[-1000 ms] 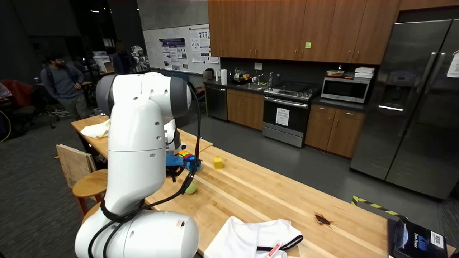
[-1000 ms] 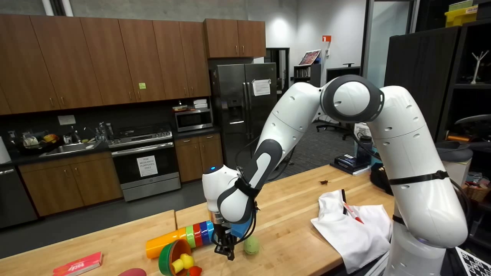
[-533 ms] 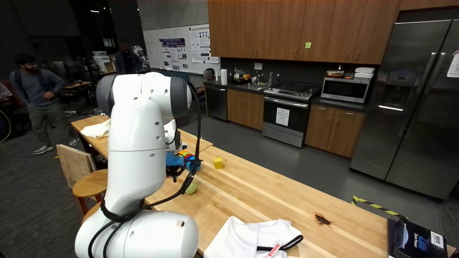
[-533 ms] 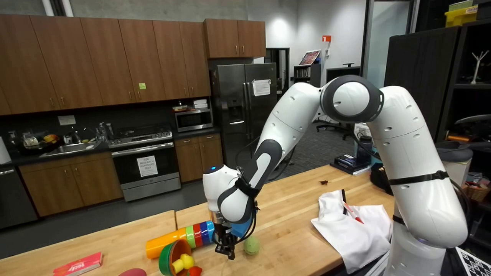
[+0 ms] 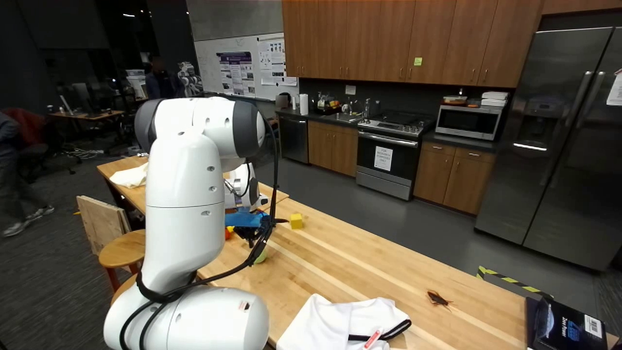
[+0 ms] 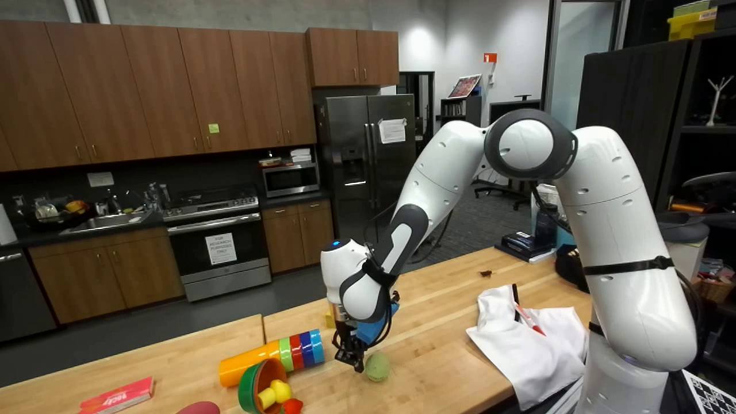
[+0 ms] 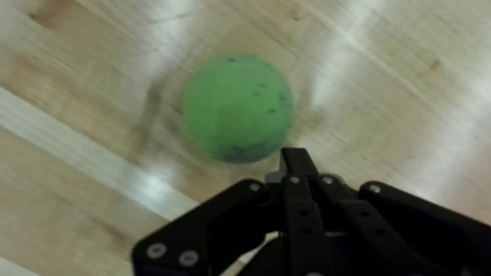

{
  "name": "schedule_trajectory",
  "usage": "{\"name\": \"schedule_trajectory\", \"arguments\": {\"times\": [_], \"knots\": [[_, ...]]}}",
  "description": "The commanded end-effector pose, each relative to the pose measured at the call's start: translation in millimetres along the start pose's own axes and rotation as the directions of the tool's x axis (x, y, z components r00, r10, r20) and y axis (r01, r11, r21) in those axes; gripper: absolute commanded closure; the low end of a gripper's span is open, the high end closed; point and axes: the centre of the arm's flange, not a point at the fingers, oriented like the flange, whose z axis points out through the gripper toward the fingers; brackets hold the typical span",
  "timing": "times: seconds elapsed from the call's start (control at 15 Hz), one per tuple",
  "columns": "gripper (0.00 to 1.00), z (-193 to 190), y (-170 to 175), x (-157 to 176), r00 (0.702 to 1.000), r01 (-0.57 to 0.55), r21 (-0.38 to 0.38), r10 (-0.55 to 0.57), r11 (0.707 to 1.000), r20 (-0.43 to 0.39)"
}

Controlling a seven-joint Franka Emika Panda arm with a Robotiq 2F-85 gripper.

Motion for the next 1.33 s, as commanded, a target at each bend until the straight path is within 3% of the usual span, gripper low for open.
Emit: {"name": "schedule_trajectory", "arguments": {"times": [0.0, 0.27, 0.6, 0.67, 0.87, 1.07, 1.27], "knots": [[1.00, -24, 72, -45, 0.982, -0.184, 0.002, 0.184, 0.983, -0.042], [1.00, -39, 122, -71, 0.950, -0.305, -0.001, 0.305, 0.952, -0.064], [1.00, -52, 116, -67, 0.957, -0.269, -0.005, 0.266, 0.963, -0.114], [1.00, -53, 110, -69, 0.963, -0.254, -0.014, 0.252, 0.967, -0.100], [1.00, -51, 102, -89, 0.980, -0.198, 0.055, 0.198, 0.979, 0.014], [1.00, -44, 108, -113, 0.971, -0.229, 0.074, 0.222, 0.971, 0.092], [1.00, -41, 132, -139, 0.958, -0.275, 0.070, 0.268, 0.959, 0.104]]}}
